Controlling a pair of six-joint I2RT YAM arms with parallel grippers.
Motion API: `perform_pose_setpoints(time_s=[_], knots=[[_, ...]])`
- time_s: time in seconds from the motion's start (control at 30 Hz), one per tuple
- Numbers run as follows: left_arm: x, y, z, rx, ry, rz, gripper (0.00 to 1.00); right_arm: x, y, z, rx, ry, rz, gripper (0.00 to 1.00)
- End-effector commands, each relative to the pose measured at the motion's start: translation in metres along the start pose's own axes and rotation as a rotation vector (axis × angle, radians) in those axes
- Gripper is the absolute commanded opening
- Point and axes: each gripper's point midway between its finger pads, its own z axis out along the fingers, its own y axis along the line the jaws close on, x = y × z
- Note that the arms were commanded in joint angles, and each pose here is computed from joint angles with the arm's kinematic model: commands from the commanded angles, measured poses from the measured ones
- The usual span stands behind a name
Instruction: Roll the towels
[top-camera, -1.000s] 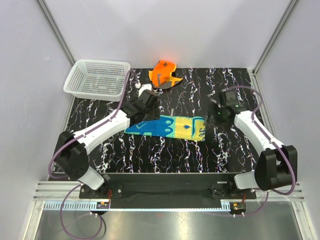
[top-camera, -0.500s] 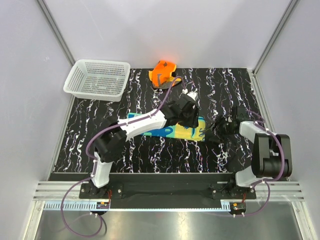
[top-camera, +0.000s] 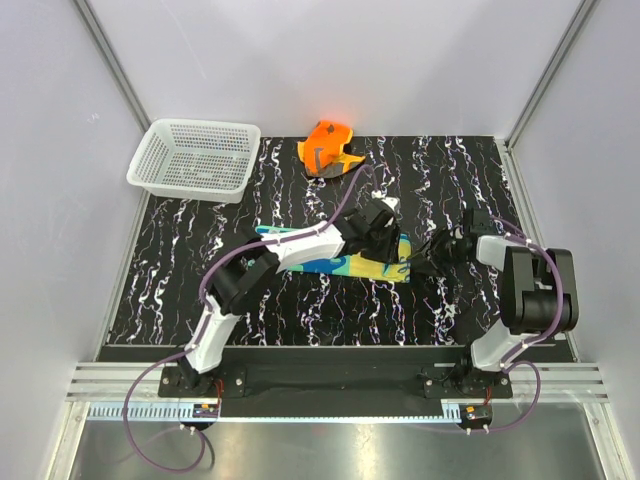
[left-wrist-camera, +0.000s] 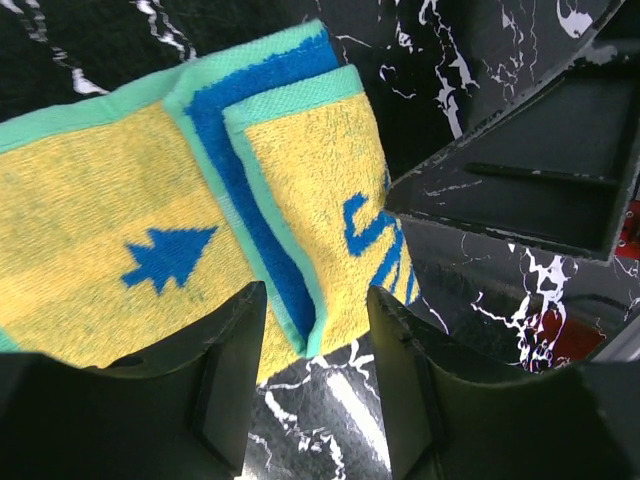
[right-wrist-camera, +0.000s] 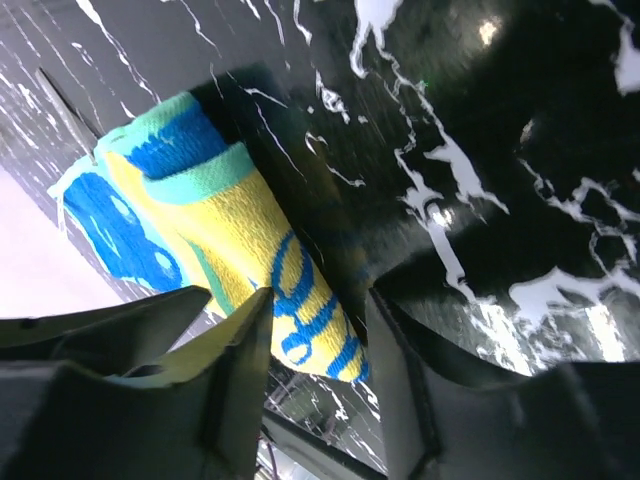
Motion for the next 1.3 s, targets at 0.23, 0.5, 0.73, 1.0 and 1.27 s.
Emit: perform_pose_setpoints(time_s=[0.23, 0.5, 0.73, 1.0, 1.27], knots=[[0.002, 0.001, 0.011, -0.002, 0.003, 0.0, 0.43, -0.023, 0.012, 0.005, -0.037, -0.051, -0.082, 0.27], [0.023, 0.007, 0.02, -0.021, 0.05, -0.01, 0.27, -0.016, 0.048, -0.02, -0.088, -0.059, -0.174, 0.21], [0.027, 0.014, 0.016, -0.057, 0.049, -0.013, 0.25, 0.018, 0.069, -0.013, -0.084, -0.019, -0.246, 0.21], [0.003, 0.025, -0.013, -0.191, -0.023, 0.046, 0.46, -0.005, 0.053, -0.06, 0.085, -0.219, -0.279, 0.56], [-0.02, 0.029, -0.05, -0.386, -0.128, 0.148, 0.58, -0.038, 0.025, -0.109, 0.235, -0.414, -0.195, 0.85]])
